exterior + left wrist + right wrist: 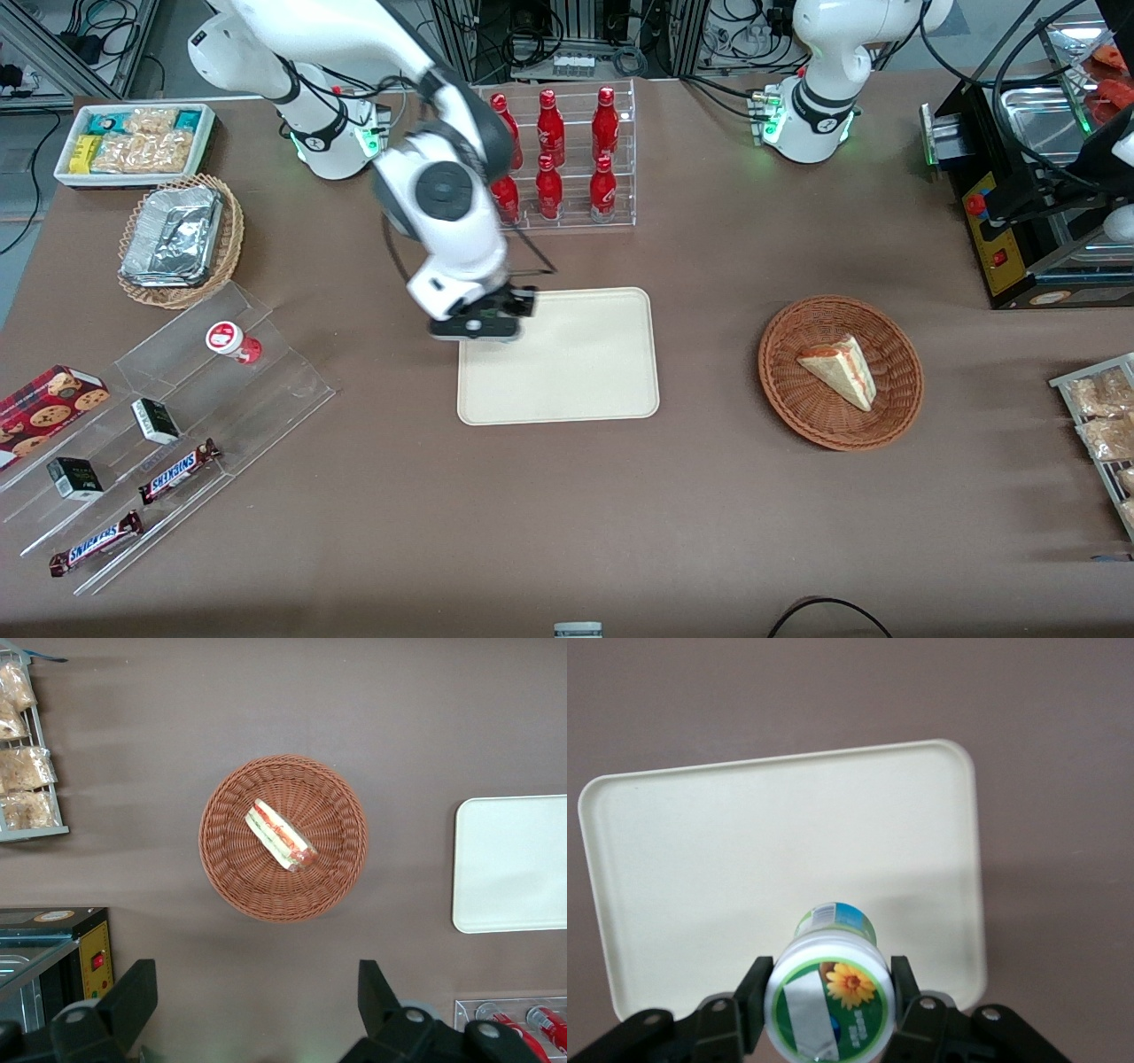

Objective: Place green gum on tray

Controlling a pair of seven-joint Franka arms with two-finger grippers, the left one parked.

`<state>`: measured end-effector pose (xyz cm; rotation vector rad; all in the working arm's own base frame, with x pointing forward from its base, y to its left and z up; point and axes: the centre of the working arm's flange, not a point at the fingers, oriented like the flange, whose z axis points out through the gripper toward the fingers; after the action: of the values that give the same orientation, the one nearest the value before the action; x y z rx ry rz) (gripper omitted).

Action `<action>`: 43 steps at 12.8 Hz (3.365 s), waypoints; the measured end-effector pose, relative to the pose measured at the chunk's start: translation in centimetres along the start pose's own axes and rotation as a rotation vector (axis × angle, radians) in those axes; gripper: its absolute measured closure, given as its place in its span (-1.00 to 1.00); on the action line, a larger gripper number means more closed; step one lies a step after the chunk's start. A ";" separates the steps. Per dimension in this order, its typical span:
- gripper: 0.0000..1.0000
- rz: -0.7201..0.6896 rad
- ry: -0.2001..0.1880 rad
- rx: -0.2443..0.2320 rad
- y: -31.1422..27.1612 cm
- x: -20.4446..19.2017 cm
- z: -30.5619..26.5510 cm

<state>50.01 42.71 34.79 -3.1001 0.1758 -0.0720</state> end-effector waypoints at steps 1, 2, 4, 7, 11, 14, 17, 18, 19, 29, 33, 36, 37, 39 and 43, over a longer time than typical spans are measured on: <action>-0.17 0.021 0.008 0.002 -1.7 -0.8 2.3; -0.17 0.032 0.013 0.002 -3.1 -1.5 4.3; -0.17 0.036 0.017 -0.005 -4.4 -1.8 7.1; -0.17 0.031 0.034 -0.016 -4.2 -1.1 9.1; -0.17 0.024 0.034 -0.021 -4.4 -1.4 11.1; -0.67 0.021 0.042 -0.016 -4.6 -1.2 10.9; -1.00 0.033 0.066 0.008 -4.7 0.0 8.9; -1.00 0.038 0.066 0.009 -4.4 0.4 7.2; -1.00 0.040 0.052 -0.006 -3.9 0.7 4.9; -1.00 -0.126 -0.133 -0.074 22.4 7.9 -19.5; -1.00 -0.124 -0.164 -0.047 35.3 9.2 -23.5; -1.00 -0.062 -0.167 -0.037 40.9 9.5 -24.7; -1.00 -0.048 -0.163 -0.037 41.7 9.6 -24.8; -1.00 -0.028 -0.157 -0.035 42.7 9.7 -25.1; -1.00 0.015 -0.160 -0.035 44.9 10.2 -25.0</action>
<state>53.86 -3.89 58.43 -3.1207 0.1961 0.1806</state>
